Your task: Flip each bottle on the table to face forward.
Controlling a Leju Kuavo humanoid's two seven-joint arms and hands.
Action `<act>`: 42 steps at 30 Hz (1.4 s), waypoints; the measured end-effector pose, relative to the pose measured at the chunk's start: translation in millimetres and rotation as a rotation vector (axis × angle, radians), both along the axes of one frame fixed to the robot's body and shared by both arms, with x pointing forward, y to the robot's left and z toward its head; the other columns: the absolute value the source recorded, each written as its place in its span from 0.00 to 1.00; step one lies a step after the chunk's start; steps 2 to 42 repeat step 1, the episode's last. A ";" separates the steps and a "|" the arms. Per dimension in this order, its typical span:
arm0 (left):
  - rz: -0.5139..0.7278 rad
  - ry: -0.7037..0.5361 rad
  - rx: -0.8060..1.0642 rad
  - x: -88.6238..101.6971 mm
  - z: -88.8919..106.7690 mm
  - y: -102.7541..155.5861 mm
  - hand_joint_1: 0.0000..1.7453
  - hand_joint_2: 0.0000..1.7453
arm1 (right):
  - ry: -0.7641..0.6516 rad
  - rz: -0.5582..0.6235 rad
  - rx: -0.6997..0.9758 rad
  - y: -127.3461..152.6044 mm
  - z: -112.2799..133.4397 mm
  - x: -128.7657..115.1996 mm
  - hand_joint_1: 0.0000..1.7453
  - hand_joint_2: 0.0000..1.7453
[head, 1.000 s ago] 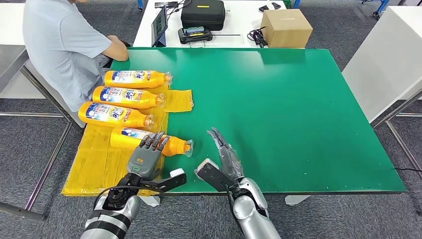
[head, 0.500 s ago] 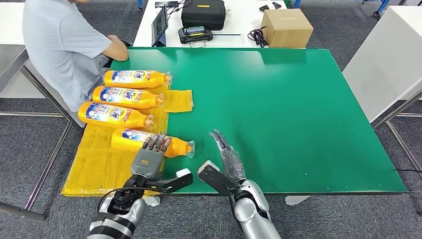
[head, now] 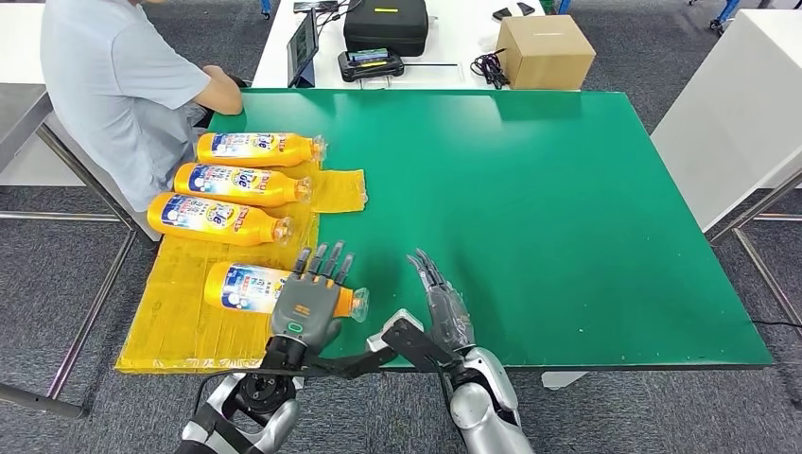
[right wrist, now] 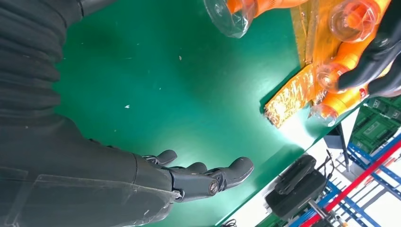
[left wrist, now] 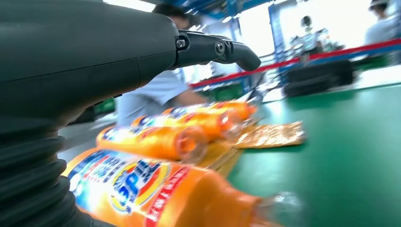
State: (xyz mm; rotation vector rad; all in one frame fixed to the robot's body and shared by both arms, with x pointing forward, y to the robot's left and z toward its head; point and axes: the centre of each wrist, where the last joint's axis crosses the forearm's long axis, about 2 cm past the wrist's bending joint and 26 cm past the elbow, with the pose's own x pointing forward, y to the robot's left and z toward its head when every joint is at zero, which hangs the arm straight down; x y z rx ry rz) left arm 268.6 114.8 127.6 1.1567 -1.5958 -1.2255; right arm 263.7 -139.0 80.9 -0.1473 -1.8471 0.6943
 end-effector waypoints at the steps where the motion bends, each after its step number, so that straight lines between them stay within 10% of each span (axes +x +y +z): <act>1: -0.006 -0.004 0.002 -0.9 0.4 -0.8 0.00 1.00 | 0.000 -0.001 0.000 -0.2 0.0 -0.1 0.00 1.00; 42: -0.006 -0.004 0.002 -0.9 0.4 -0.8 0.00 1.00 | 0.000 -0.001 0.000 -0.2 0.0 -0.1 0.00 1.00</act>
